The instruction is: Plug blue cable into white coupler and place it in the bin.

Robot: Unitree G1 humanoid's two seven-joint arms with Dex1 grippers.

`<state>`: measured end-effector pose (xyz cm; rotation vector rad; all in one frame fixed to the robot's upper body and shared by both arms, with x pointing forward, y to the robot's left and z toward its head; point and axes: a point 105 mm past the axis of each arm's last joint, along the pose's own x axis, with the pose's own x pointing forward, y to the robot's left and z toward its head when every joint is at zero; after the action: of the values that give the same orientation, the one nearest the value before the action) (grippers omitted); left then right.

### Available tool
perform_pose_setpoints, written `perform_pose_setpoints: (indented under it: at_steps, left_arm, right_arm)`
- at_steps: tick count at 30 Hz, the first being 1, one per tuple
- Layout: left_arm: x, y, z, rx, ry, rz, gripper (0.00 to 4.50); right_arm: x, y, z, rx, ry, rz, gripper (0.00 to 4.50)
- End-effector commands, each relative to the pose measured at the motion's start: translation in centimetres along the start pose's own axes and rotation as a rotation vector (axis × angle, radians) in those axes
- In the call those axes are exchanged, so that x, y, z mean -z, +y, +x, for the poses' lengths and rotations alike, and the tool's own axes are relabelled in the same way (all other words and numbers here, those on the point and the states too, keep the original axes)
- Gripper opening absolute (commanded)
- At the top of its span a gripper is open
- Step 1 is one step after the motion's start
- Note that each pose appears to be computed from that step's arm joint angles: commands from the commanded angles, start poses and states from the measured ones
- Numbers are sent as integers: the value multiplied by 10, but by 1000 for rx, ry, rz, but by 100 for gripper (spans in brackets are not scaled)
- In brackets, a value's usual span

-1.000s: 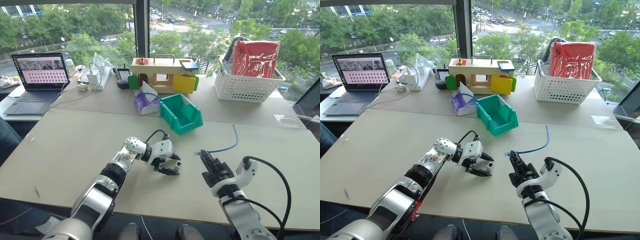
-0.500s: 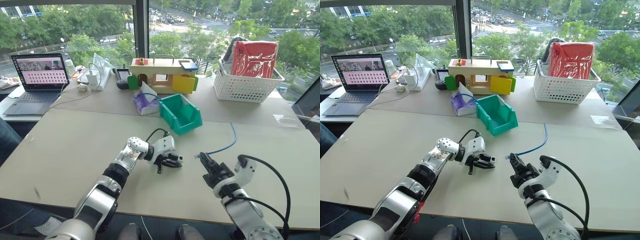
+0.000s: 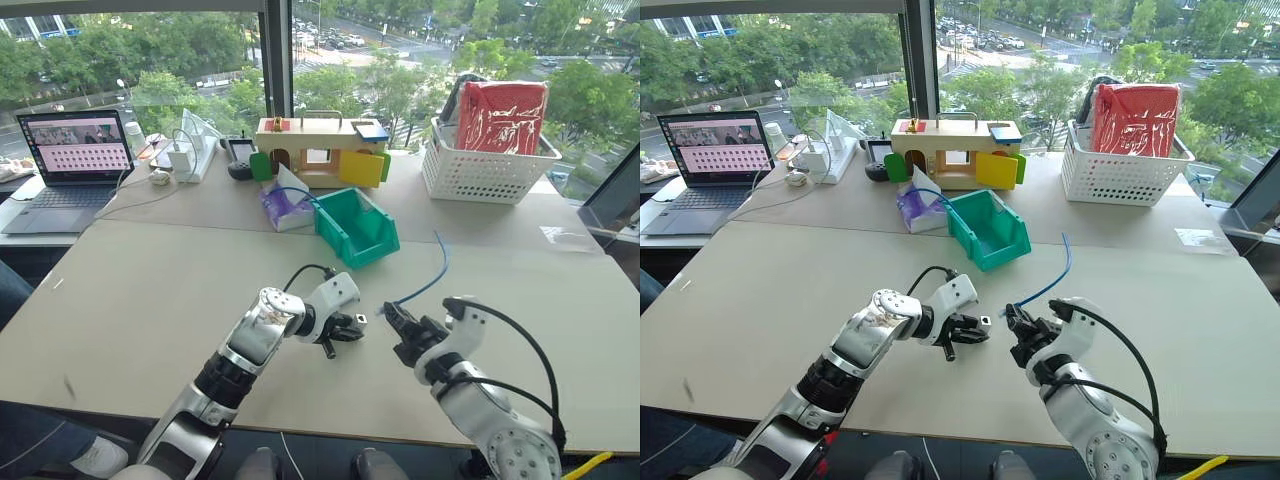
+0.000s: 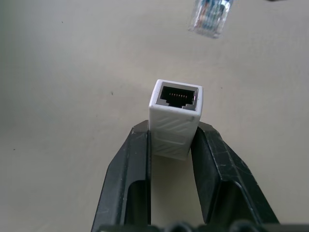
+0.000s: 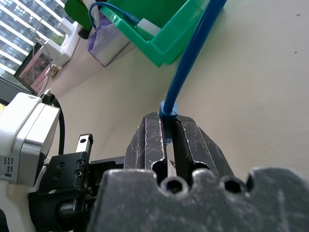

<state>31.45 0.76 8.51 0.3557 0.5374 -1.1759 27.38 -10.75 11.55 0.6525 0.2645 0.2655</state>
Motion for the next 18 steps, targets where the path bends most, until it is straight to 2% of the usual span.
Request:
perform_pose_setpoints:
  at_steps: [1,18]
  left_arm:
    - [-1,-9,3,23,25,0,73]
    - [-1,-10,2,3,26,-34,73]
  right_arm:
    - [5,9,6,-48,31,-14,0]
    - [15,3,4,-20,108,-84,0]
